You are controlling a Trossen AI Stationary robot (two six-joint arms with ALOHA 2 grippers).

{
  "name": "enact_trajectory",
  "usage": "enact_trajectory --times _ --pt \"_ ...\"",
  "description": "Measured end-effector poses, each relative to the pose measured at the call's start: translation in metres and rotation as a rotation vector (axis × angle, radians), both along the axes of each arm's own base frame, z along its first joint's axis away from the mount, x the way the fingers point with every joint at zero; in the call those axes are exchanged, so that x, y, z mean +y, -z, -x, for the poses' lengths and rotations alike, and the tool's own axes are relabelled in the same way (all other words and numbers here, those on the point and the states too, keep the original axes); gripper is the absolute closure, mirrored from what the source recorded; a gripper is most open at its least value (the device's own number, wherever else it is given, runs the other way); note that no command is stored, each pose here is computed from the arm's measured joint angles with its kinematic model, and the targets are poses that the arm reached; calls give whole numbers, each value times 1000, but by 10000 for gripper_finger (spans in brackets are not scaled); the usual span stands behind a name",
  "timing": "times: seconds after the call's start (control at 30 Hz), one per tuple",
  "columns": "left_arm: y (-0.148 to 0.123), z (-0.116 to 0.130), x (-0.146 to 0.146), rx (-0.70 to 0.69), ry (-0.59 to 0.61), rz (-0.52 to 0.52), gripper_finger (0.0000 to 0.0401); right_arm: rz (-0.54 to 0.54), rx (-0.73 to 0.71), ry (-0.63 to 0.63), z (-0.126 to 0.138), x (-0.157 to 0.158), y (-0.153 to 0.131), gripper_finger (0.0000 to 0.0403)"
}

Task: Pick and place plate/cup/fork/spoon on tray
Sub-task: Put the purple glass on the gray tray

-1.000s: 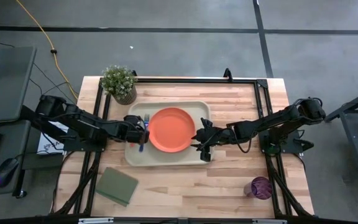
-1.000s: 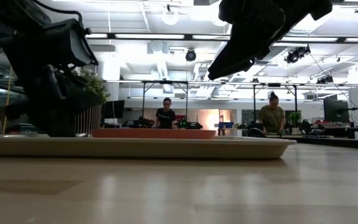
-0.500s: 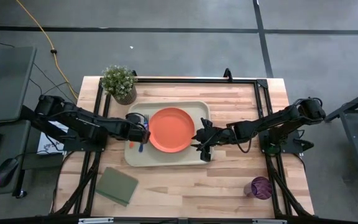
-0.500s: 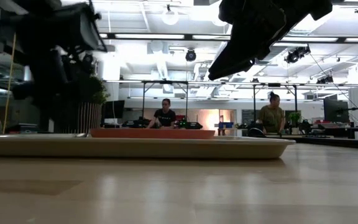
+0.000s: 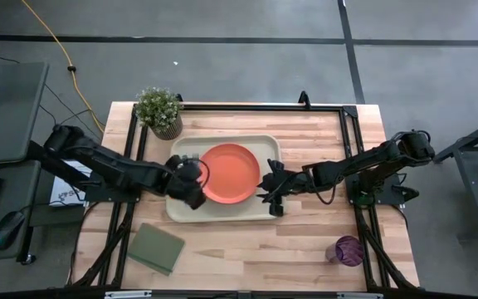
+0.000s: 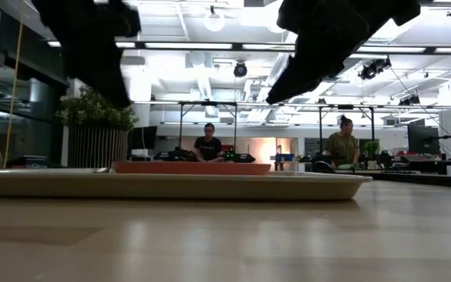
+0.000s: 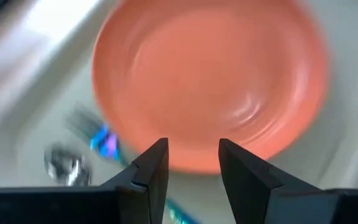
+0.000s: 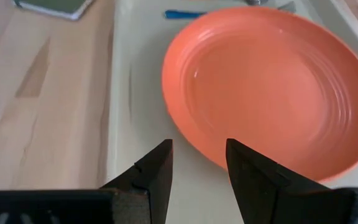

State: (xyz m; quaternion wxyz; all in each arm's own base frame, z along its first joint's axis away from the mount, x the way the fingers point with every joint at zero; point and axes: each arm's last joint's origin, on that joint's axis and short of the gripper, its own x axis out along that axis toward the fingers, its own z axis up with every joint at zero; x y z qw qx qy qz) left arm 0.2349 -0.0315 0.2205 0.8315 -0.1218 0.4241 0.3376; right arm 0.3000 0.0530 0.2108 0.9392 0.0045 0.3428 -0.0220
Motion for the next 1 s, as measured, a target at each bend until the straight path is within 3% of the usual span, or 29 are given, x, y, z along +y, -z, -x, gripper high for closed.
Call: enact_trajectory --times 0.13,0.37,0.6,0.67,0.83,1.0 --pt "-11 5 -16 -82 87 -152 279 7 34 1 2 0 2 261" --pt "-10 20 -24 -182 202 -309 279 17 71 3 7 -1 2 261" --pt "16 36 3 -302 295 -316 285 83 48 75 23 -6 -17 261" --pt "17 38 10 -390 325 -307 289 120 33 89 29 -7 -25 261" --pt "-3 49 16 -626 447 -315 303 129 -35 92 46 -12 -49 261" --pt "-24 61 8 -780 504 -341 313 81 -73 186 76 -18 -67 261"
